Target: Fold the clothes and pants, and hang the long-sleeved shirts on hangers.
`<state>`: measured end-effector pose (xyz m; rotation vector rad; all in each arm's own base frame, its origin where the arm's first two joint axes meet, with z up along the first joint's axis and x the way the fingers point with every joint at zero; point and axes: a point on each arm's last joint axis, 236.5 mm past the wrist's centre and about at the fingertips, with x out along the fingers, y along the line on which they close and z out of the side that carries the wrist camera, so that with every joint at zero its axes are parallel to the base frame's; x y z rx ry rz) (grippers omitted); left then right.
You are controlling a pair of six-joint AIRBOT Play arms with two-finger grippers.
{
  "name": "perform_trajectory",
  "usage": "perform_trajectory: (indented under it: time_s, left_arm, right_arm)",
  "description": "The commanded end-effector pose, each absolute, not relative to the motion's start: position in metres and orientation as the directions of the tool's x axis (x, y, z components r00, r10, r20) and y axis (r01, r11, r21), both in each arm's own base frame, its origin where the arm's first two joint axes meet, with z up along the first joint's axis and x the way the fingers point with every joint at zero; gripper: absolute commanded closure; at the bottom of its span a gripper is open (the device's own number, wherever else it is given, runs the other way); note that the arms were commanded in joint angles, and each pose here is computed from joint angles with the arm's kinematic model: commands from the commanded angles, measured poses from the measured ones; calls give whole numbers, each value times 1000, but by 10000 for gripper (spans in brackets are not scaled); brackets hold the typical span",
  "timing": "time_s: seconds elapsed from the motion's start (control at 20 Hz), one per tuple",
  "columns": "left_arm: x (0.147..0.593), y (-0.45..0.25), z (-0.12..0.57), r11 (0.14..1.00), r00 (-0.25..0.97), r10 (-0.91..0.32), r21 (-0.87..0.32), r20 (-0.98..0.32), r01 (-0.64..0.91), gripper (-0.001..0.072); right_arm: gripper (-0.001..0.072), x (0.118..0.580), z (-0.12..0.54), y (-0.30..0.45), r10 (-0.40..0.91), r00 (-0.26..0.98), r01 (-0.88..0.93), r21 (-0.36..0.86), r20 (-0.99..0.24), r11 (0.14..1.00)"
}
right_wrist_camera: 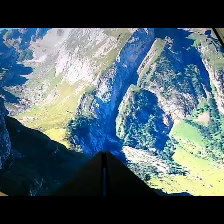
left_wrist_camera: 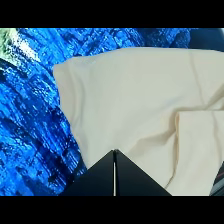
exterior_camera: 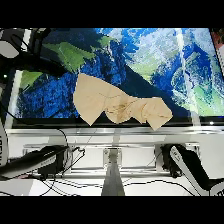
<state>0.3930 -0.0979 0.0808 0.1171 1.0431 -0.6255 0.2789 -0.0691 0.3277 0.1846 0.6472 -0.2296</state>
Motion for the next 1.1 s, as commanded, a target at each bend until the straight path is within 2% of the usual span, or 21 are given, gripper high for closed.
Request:
perform_trajectory:
  time_s: [0.0,0.2,0.25,0.35,0.5,0.6,0.75,0.85,0.95,1.0,1.05]
  left_arm:
    - [393,-99,82,820,349,-432,-201,-832,535,689]
    - [384,-124,94,787,312,-536,-330,-785,521,689]
    - [375,-120,91,801,281,-528,-360,-802,478,689]
    - [357,-97,79,827,210,-465,-338,-860,449,689]
    - [356,-54,73,875,223,-429,-341,-875,343,689]
    - [353,-23,65,902,244,-427,-391,-871,184,689]
    - [346,-9,55,821,292,-550,-570,-782,18,689]
    - [340,-7,31,769,294,-576,-627,-763,-120,689]
    - [332,-9,4,744,256,-590,-639,-766,-196,672]
    - [327,-14,-9,731,218,-608,-646,-763,-219,436]
    - [322,-18,-21,724,182,-624,-650,-760,-231,27]
  right_arm:
    - [701,284,331,-53,-87,794,212,139,-601,967]
    - [701,281,327,-42,-38,785,178,167,-618,970]
    - [701,281,326,-43,-42,782,171,149,-621,974]
    - [701,279,324,-45,-50,776,148,104,-629,984]
    - [701,279,315,-45,-44,758,144,102,-651,984]
    - [701,282,294,-46,-32,721,149,111,-692,983]
    - [701,284,243,-46,1,629,152,124,-778,981]
    - [701,283,210,-45,27,564,161,142,-825,977]
    - [701,279,184,-44,46,507,151,141,-861,978]
    - [701,278,174,-43,52,489,138,136,-871,981]
    - [701,279,167,-44,54,482,127,131,-874,983]
